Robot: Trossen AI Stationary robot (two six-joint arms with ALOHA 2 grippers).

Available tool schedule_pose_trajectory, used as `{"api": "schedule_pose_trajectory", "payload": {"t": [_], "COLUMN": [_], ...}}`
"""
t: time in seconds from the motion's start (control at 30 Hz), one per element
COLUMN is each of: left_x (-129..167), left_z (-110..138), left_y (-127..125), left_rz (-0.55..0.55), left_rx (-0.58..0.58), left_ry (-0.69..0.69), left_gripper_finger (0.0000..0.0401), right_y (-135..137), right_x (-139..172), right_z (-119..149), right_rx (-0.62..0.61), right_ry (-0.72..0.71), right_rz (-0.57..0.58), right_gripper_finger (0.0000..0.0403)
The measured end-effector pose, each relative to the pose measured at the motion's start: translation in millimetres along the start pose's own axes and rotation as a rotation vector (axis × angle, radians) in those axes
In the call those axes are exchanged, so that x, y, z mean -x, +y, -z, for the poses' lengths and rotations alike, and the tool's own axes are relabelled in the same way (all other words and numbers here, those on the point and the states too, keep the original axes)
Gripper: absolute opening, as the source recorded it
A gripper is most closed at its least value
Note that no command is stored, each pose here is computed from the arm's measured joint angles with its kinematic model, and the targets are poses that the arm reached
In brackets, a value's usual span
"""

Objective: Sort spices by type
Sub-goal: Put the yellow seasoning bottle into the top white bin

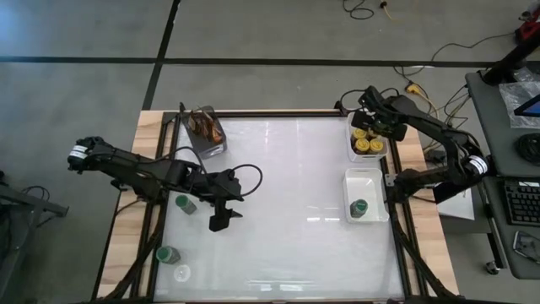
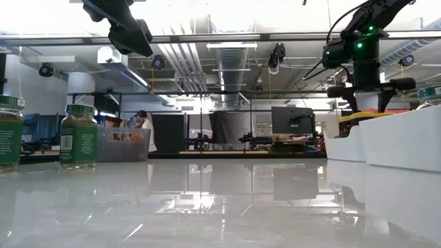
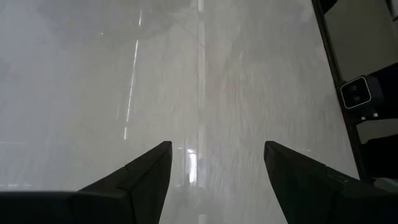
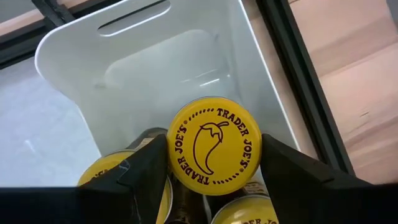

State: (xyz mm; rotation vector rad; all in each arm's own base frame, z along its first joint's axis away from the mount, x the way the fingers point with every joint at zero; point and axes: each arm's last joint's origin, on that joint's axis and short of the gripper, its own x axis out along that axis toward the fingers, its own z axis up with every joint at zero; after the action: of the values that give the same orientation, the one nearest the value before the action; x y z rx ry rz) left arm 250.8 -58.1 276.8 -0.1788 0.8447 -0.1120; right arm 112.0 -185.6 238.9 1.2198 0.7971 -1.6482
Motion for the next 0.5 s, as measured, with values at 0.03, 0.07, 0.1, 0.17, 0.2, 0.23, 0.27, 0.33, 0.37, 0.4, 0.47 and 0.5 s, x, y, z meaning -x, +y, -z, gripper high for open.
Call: {"api": "schedule_pose_trajectory", "payload": {"t": [0.03, 0.07, 0.1, 0.17, 0.2, 0.23, 0.27, 0.33, 0.37, 0.4, 0.47, 0.5], "left_x": [0.0, 0.0, 0.0, 0.0, 0.0, 0.0, 0.0, 0.0, 0.0, 0.0, 0.0, 0.0], "left_z": [0.0, 0.0, 0.0, 0.0, 0.0, 0.0, 0.0, 0.0, 0.0, 0.0, 0.0, 0.0], "left_y": [0.0, 0.0, 0.0, 0.0, 0.0, 0.0, 0.0, 0.0, 0.0, 0.0, 0.0, 0.0], "left_rz": [0.0, 0.0, 0.0, 0.0, 0.0, 0.0, 0.0, 0.001, 0.001, 0.001, 0.001, 0.001], "left_rx": [0.0, 0.0, 0.0, 0.0, 0.0, 0.002, 0.006, 0.008, 0.008, 0.008, 0.01, 0.014], "left_ry": [0.0, 0.0, 0.0, 0.0, 0.0, 0.0, 0.0, 0.0, 0.0, 0.0, 0.0, 0.0], "left_gripper_finger": [0.0239, 0.0239, 0.0239, 0.0239, 0.0239, 0.0239, 0.0239, 0.0239, 0.0239, 0.0239, 0.0239, 0.0239], "right_y": [0.0, 0.0, 0.0, -0.1, -0.3, -0.3, -0.2, 0.0, -0.1, -0.1, -0.5, -0.9], "right_x": [0.0, 0.0, 0.1, 0.2, 0.3, 0.3, 0.3, 0.6, 0.8, 1.0, 1.9, 2.6], "right_z": [0.1, 0.2, 0.2, 0.6, 0.8, 1.0, 1.2, 1.4, 1.6, 1.7, 2.0, 2.1], "right_rx": [0.0, 0.0, 0.0, 0.001, 0.002, 0.002, 0.002, 0.003, 0.003, 0.003, 0.002, 0.002], "right_ry": [0.004, 0.006, 0.006, 0.013, 0.017, 0.024, 0.03, 0.036, 0.04, 0.044, 0.047, 0.048], "right_rz": [-0.002, -0.003, -0.003, -0.005, -0.007, -0.01, -0.014, -0.02, -0.023, -0.027, -0.034, -0.038], "right_gripper_finger": [0.0224, 0.0224, 0.0224, 0.0224, 0.0224, 0.0224, 0.0224, 0.0224, 0.0225, 0.0227, 0.0235, 0.024]}}
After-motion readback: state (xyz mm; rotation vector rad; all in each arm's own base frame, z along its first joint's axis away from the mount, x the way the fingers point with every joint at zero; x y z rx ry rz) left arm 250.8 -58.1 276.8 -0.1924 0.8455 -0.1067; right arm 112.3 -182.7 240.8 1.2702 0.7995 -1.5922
